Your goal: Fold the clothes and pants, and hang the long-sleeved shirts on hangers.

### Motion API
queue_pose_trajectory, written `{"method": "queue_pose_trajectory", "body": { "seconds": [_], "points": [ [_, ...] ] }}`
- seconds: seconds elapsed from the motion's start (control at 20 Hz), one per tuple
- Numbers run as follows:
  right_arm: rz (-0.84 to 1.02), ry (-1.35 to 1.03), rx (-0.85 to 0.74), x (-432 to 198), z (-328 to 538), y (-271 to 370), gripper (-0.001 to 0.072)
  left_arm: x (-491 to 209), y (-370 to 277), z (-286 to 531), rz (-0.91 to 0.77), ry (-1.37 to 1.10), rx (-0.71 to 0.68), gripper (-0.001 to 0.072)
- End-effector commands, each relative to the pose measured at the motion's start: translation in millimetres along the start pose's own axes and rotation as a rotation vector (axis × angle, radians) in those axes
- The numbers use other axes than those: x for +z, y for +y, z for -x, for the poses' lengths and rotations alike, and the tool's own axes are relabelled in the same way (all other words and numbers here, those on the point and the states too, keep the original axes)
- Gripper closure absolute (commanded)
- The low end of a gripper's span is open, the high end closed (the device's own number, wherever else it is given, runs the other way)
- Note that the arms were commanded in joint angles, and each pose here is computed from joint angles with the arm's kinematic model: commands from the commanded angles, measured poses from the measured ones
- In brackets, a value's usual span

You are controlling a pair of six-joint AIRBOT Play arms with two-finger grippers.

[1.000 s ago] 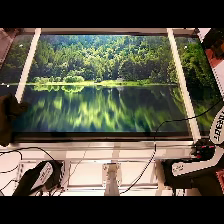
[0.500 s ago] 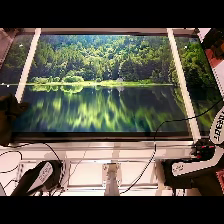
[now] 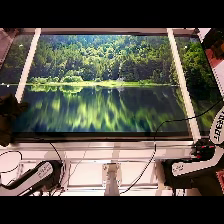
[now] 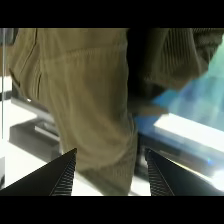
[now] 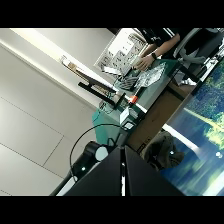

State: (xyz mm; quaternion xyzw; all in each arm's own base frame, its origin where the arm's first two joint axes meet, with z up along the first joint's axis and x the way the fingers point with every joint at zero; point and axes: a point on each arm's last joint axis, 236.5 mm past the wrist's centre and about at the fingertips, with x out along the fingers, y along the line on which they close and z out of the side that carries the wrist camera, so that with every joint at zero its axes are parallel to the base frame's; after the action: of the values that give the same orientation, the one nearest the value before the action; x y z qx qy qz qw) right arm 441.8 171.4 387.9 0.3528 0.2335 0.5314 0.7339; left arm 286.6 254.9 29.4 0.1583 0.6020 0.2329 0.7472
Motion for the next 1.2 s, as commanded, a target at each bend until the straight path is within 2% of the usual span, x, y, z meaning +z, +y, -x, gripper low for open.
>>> {"method": "queue_pose_trajectory", "body": {
  "seconds": [0.0, 0.15, 0.2, 0.25, 0.35, 0.4, 0.5, 0.65, 0.75, 0.85, 1.05, 1.15],
  "points": [
    [0.001, 0.000, 0.000, 0, 0, 1, 0.0682, 16, 0, -19, -0.015, -0.048, 0.006, 0.0184],
    [0.001, 0.000, 0.000, 0, 0, 1, 0.0682, 16, 1, -33, -0.015, -0.039, 0.007, 0.0203],
    [0.001, 0.000, 0.000, 0, 0, 1, 0.0682, 13, 2, -38, -0.013, -0.028, 0.006, 0.0295],
    [0.001, 0.000, 0.001, 0, 0, 1, 0.0682, 11, 3, -41, -0.008, -0.020, 0.005, 0.0428],
    [0.001, 0.000, 0.000, 0, 0, 1, 0.0682, 11, 2, -44, -0.009, -0.020, 0.003, 0.0636],
    [0.001, 0.000, 0.000, 0, 0, 1, 0.0682, 12, 1, -44, -0.005, -0.023, -0.001, 0.0691],
    [0.001, 0.000, 0.000, 0, 0, 1, 0.0682, 15, -3, -42, 0.036, -0.034, -0.023, 0.0691],
    [0.001, 0.000, 0.000, 0, 0, 1, 0.0682, 34, -14, -24, 0.182, -0.090, -0.050, 0.0693],
    [0.001, 0.000, 0.000, 0, 0, 1, 0.0682, 67, -37, 4, 0.221, -0.182, -0.139, 0.0693],
    [0.001, 0.000, 0.000, 0, 0, 1, 0.0682, 112, -75, 48, 0.253, -0.302, -0.292, 0.0694],
    [-0.012, -0.027, 0.000, 6, 0, 1, 0.0681, 190, -174, 193, 0.121, -0.591, -0.628, 0.0695],
    [-0.016, -0.020, 0.005, 5, 0, 2, 0.0682, 195, -218, 246, 0.001, -0.670, -0.696, 0.0697]
  ]
}}
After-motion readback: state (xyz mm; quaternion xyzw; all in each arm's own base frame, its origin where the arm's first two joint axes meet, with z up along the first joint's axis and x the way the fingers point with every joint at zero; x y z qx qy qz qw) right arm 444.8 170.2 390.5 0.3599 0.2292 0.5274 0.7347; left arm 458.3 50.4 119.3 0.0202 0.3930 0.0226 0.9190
